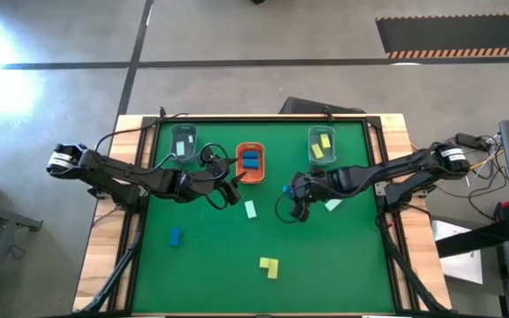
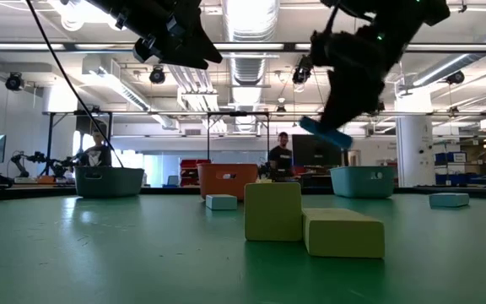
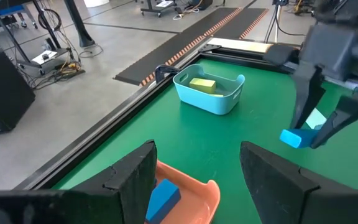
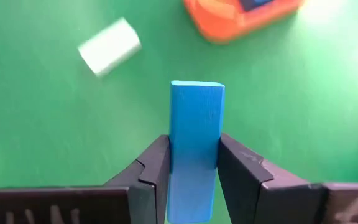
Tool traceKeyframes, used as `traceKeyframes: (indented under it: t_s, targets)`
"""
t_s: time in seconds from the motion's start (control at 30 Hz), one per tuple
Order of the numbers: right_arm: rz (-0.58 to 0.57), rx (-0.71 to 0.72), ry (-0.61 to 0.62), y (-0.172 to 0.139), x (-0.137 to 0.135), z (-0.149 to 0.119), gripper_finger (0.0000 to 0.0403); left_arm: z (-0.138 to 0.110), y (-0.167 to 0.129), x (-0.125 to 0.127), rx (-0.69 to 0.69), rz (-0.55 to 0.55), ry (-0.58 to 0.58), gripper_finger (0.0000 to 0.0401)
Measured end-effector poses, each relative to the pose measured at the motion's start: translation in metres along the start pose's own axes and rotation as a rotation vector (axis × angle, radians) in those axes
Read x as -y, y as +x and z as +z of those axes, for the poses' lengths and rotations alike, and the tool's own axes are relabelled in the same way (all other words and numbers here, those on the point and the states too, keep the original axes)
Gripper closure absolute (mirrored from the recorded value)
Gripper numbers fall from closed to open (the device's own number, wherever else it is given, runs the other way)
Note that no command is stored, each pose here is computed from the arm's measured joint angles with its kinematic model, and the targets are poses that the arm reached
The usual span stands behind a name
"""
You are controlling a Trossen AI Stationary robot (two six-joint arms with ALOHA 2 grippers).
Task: Sort & place blocks by color
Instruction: Put the dark blue wooden block into the orange bin
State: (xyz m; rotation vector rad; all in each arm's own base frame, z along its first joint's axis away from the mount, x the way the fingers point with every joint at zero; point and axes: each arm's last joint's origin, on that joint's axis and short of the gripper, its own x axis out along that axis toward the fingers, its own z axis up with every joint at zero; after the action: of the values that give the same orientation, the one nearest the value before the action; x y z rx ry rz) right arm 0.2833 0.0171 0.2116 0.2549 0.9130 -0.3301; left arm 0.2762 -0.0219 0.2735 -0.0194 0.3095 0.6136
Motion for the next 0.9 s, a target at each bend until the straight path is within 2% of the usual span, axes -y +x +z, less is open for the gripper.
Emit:
traceKeyframes:
  t_s: [0.3, 0.53, 0.7, 0.9]
  targets:
    - [0.049, 0.276, -0.076, -0.002, 0.006, 0.033, 0.0305, -0.001, 0.0, 0.0, -0.001, 0.001, 0.001, 0.0186]
    - [0.013, 0.532, -0.046, 0.021, 0.025, 0.065, 0.0305, 0.003, -0.002, -0.001, 0.018, -0.002, 0.027, 0.0186]
    - [-0.043, 0.602, 0.027, 0.061, 0.051, 0.074, 0.0305, 0.008, -0.007, -0.005, 0.041, -0.003, 0.017, 0.0186]
    - [-0.093, 0.535, 0.131, 0.104, 0.076, 0.078, 0.0301, 0.01, -0.01, -0.007, 0.045, -0.007, 0.018, 0.0186]
